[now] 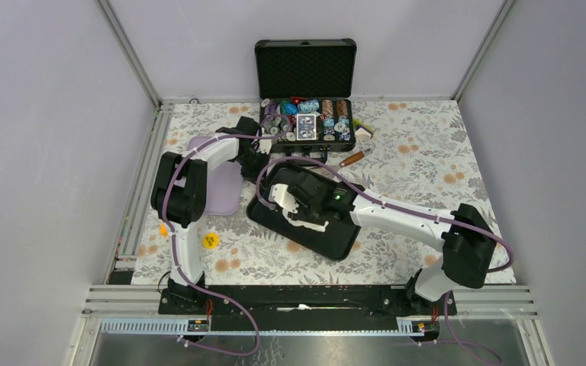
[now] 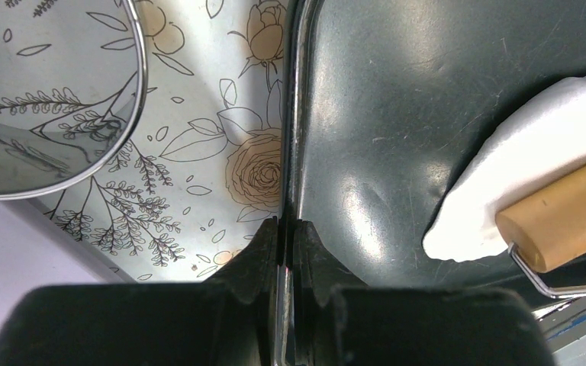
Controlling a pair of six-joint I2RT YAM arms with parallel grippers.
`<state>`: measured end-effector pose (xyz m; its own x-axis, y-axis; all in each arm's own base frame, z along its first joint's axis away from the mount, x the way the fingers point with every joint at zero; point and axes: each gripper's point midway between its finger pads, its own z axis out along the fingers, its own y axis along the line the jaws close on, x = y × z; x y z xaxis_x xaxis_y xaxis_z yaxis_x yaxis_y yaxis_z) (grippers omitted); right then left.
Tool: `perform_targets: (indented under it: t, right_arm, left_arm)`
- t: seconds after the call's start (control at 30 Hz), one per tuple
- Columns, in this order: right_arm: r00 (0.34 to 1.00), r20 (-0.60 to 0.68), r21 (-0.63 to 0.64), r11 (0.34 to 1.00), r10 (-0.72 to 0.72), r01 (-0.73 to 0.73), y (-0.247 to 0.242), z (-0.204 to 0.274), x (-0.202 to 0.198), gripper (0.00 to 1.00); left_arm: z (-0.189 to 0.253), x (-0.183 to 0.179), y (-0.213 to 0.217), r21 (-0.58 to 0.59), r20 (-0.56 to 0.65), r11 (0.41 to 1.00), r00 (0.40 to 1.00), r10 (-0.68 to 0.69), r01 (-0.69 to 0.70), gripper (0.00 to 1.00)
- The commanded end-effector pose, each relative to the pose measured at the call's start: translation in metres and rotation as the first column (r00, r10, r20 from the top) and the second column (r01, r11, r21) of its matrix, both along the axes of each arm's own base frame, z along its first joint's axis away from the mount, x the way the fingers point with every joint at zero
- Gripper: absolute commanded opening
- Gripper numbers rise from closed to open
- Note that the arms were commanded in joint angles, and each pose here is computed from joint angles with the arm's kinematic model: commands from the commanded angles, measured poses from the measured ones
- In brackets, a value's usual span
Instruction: Roll out the dumpling wrappers from the dough
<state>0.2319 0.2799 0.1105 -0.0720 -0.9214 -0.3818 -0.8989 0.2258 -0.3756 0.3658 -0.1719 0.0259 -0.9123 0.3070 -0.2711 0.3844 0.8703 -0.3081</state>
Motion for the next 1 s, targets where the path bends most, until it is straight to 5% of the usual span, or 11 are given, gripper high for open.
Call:
perform_targets:
  t: [0.0, 0.2, 0.47, 0.7, 0.87, 0.97]
  right_arm:
    - [0.894, -0.447, -0.139, 0.989, -0.025, -0.042, -0.041, -0.048, -0.094, 0.0]
    - [0.801, -0.598, -0.12, 0.991, -0.03, -0.052, -0.047, -0.052, -0.132, 0.0]
    - [0.779, -0.626, -0.114, 0.992, -0.029, -0.055, -0.052, -0.05, -0.142, 0.0]
    - [0.965, -0.261, 0.059, 0.998, -0.017, 0.033, -0.013, 0.012, -0.042, 0.0]
    - [0.999, -0.02, 0.198, 0.98, -0.026, 0.03, 0.019, 0.068, 0.025, 0.0]
    - [0.999, -0.043, 0.224, 0.974, 0.027, -0.016, 0.039, 0.064, 0.027, 0.0]
  left_arm:
    - [-0.018, 0.018, 0.013, 0.049, 0.05, 0.998, 0.998, 0.043, -0.045, 0.0]
    - [-0.018, 0.018, 0.014, 0.05, 0.052, 0.998, 0.998, 0.043, -0.046, 0.0]
    - [-0.018, 0.018, 0.014, 0.05, 0.051, 0.998, 0.998, 0.043, -0.046, 0.0]
    - [-0.018, 0.018, 0.014, 0.05, 0.05, 0.998, 0.998, 0.043, -0.046, 0.0]
    - [-0.018, 0.018, 0.014, 0.05, 0.05, 0.998, 0.998, 0.043, -0.045, 0.0]
    - [-0.018, 0.018, 0.013, 0.049, 0.049, 0.998, 0.998, 0.043, -0.045, 0.0]
